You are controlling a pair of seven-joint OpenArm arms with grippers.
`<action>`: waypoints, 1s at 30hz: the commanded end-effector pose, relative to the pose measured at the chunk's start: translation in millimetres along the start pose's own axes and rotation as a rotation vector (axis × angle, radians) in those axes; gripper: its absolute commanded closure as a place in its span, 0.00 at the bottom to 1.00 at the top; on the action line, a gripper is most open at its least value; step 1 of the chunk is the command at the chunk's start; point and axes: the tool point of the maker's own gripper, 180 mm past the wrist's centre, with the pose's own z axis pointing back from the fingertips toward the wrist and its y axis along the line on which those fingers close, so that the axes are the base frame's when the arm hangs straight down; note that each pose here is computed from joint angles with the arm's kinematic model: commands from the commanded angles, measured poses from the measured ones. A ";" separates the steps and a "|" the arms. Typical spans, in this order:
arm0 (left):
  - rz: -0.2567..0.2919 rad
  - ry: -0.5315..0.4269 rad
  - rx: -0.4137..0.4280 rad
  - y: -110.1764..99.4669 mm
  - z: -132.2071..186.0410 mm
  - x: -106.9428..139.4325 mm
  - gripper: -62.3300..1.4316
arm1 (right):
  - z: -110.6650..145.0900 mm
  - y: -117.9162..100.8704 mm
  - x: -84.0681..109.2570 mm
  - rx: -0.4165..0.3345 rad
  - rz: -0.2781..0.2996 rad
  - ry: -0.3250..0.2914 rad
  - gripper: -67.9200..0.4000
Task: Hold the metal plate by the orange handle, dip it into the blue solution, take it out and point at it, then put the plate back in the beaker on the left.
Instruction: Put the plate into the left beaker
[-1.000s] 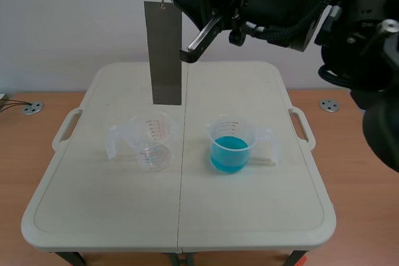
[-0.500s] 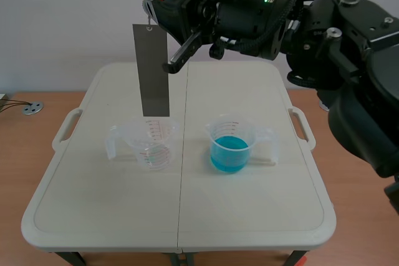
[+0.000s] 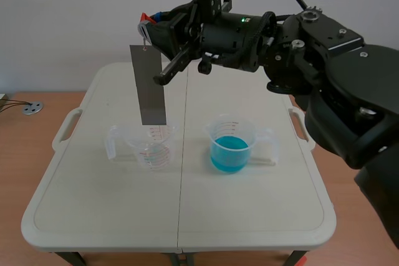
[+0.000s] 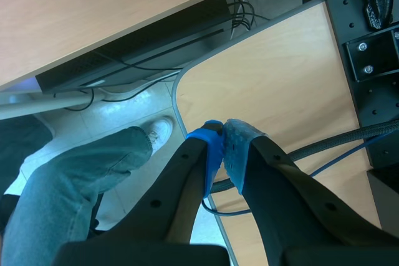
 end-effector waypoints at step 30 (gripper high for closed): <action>0.002 -0.019 -0.038 -7.9 0.5 6.2 0.95 | -12.0 4.8 -11.9 0.013 -0.061 0.002 0.98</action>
